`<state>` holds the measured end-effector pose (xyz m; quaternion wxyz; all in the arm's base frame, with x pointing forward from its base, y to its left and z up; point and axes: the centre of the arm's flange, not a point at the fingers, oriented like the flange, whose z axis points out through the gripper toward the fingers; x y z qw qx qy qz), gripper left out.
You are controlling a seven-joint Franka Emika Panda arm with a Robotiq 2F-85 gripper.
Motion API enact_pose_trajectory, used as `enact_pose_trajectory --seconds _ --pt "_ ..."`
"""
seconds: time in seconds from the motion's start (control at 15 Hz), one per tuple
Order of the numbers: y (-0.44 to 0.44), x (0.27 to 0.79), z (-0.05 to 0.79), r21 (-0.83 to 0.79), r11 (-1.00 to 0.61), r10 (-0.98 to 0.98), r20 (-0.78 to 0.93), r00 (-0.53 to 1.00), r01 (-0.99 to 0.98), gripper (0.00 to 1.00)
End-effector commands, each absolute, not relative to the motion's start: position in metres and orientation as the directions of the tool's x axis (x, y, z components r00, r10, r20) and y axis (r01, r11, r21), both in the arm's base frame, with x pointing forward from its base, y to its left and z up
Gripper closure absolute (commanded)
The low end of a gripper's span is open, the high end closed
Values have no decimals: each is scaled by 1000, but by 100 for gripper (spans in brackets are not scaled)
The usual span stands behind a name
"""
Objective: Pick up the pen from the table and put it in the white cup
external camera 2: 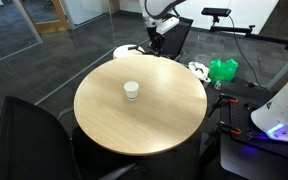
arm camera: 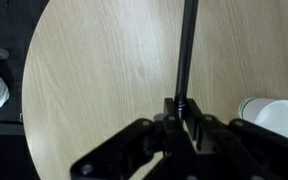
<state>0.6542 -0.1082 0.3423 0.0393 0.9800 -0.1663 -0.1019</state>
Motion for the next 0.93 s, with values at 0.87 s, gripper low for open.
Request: enact_pose_trajectory --seconds 0.87 --pt "-155 681 367 -196 -979 96 -205 974 55 96"
